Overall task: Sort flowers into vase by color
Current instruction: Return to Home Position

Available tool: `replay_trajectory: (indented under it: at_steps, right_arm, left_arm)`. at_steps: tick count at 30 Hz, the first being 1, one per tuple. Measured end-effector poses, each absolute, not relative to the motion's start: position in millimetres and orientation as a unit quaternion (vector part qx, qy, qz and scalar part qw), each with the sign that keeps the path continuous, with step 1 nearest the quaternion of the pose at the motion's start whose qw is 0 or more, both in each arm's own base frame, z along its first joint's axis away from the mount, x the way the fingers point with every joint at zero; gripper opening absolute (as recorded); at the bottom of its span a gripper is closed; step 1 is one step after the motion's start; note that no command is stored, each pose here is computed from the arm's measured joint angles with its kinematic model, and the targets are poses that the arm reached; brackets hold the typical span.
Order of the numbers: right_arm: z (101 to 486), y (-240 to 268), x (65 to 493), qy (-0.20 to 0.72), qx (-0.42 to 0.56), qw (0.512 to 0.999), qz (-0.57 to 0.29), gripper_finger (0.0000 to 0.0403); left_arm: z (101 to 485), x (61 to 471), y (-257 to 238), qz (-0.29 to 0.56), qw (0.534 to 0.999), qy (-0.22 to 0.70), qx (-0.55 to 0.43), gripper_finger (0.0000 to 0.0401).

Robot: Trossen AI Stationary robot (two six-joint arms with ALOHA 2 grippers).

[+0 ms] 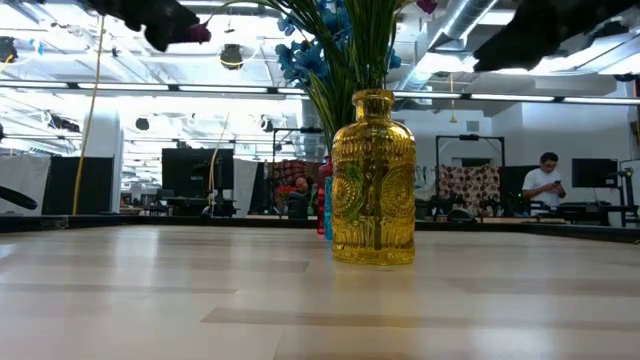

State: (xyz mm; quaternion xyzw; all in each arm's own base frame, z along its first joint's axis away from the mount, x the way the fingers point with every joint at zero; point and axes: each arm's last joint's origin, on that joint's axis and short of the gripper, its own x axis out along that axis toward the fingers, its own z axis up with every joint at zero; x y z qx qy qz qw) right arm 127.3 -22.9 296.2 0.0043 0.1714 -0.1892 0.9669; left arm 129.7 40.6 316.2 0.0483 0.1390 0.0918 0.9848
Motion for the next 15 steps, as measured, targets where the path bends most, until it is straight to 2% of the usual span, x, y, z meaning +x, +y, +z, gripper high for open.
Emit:
replay_trajectory:
  at_steps: [4,7,11,15]
  right_arm:
    - [301.9,-21.0,110.5,0.149,-0.014,0.971,-0.187,0.0257]
    - [303.3,-19.4,97.5,0.134,-0.013,0.973,-0.188,0.0232]
    - [285.9,-18.2,87.2,0.122,0.001,0.974,-0.19,0.0173]
    - [259.9,-17.9,85.6,0.092,0.023,0.977,-0.192,0.01]
  left_arm:
    - [312.7,113.4,36.0,0.109,0.983,0.146,0.03,0.0187]
    - [300.1,105.3,33.1,0.11,0.983,0.143,0.011,0.0147]
    - [272.6,101.1,31.6,0.112,0.984,0.137,-0.011,0.009]
    - [238.5,104.9,32.4,0.108,0.99,0.09,-0.013,0.0034]
